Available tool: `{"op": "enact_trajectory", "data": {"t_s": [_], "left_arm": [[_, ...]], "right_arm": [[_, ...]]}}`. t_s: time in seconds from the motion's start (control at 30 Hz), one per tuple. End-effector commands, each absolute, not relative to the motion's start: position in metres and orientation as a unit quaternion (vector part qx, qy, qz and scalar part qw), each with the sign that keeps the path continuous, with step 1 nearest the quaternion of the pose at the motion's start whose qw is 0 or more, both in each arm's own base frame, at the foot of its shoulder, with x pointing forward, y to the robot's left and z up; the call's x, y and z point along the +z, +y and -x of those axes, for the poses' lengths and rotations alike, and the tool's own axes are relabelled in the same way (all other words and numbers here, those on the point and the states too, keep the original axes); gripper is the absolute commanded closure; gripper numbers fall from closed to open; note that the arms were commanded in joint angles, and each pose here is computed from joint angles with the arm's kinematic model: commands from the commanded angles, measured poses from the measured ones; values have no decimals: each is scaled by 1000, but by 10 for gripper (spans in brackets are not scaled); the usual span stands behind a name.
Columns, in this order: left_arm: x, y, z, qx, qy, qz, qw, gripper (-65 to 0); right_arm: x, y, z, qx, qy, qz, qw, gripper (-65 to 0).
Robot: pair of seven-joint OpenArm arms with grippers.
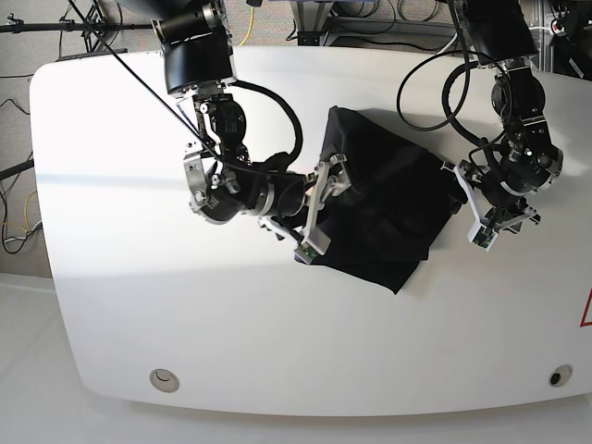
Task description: Fold the T-shirt properly
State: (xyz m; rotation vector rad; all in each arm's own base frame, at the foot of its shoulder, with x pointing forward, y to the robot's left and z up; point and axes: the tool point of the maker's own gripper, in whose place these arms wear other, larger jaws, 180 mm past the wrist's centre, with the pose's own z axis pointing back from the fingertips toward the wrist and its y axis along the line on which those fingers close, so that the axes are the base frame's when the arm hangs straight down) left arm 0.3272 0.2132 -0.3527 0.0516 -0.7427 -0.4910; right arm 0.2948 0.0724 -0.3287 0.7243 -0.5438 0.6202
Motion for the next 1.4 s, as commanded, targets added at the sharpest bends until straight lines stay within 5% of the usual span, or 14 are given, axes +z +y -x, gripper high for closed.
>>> {"op": "enact_trajectory", "data": {"t_s": [0.0,0.2,0.43,0.63,1.37], "left_arm": [[-340,214,-336,-236,-381,-28,893,-343],[-340,214,-336,-236,-381,-28,893,-343],[-339,215,-336,-236,-381,-28,893,-343],[-339,215,-336,-236,-381,-28,893,-343],[-339,215,-336,-236,-382,-29,893,-343]], "right_arm": [[-312,92,-298,308,-284,-368,830,-552],[-311,107,-288,330,-277,-375,821,-431],[-303,112,-296,301,-280,-380,828,-1],[-298,117,-298,286,-276,-384,833,-63],[-264,201,-240,435,-265,-405,760,-45]]}}
